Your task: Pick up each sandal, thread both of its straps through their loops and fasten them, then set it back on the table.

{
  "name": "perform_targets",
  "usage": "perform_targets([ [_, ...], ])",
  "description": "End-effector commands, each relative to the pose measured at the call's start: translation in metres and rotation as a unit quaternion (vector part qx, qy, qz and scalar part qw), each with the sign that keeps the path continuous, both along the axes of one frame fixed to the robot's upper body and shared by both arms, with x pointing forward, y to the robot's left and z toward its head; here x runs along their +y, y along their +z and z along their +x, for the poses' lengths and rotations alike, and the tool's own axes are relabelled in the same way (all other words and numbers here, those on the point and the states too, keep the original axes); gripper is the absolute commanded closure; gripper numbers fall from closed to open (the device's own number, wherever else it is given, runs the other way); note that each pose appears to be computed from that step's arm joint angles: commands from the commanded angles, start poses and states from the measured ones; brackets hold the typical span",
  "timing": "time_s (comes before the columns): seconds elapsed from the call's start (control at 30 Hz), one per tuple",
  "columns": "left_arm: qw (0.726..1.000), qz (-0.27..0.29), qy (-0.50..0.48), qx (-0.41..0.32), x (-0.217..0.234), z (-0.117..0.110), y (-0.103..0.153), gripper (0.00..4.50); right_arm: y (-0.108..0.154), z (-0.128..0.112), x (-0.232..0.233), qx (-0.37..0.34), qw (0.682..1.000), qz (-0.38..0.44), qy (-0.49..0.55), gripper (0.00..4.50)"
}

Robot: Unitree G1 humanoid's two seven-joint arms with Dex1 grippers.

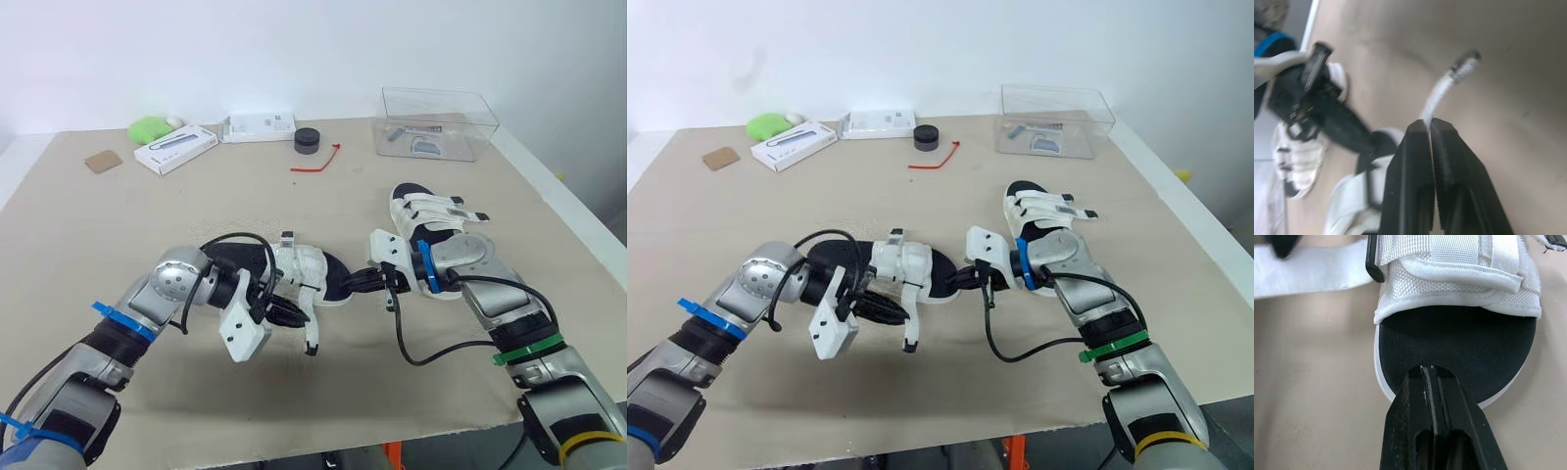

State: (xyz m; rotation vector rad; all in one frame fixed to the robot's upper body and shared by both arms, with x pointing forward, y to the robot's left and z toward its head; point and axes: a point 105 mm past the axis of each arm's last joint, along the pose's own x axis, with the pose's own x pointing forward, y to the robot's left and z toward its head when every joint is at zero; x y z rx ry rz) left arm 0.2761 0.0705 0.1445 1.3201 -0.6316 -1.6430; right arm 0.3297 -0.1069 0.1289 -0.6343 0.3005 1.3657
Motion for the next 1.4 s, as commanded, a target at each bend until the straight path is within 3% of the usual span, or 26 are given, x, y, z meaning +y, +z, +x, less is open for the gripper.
perform_targets([
  [0.03, 1.000, -0.010, 0.020, -0.019, 0.014, 0.009, 0.010, 4.41, 0.004, -0.001, -0.004, -0.004, 1.000, -0.003, -0.001, 4.50],
  [0.27, 0.999, -0.027, 0.022, -0.018, 0.012, 0.012, 0.011, 4.41, 0.004, 0.000, -0.003, -0.003, 1.000, -0.003, 0.002, 4.50],
  [0.47, 0.988, -0.094, 0.054, 0.112, -0.002, 0.009, 0.025, 4.41, 0.004, 0.000, -0.003, -0.004, 1.000, -0.004, 0.002, 4.50],
  [0.7, 0.923, -0.101, 0.106, 0.355, -0.010, 0.014, 0.038, 4.41, 0.005, 0.002, -0.002, -0.006, 1.000, -0.004, 0.002, 4.50],
  [0.9, 0.861, -0.116, 0.147, 0.473, -0.015, 0.034, 0.045, 4.41, 0.006, 0.002, -0.004, -0.009, 1.000, -0.004, -0.002, 4.50],
  [1.13, 0.820, -0.168, 0.202, 0.509, -0.008, 0.064, 0.047, 4.41, 0.006, 0.001, -0.008, -0.010, 1.000, -0.006, -0.009, 4.50],
  [1.4, 0.792, -0.201, 0.221, 0.533, -0.004, 0.074, 0.049, 4.41, 0.006, 0.001, -0.007, -0.009, 1.000, -0.007, -0.007, 4.50],
])
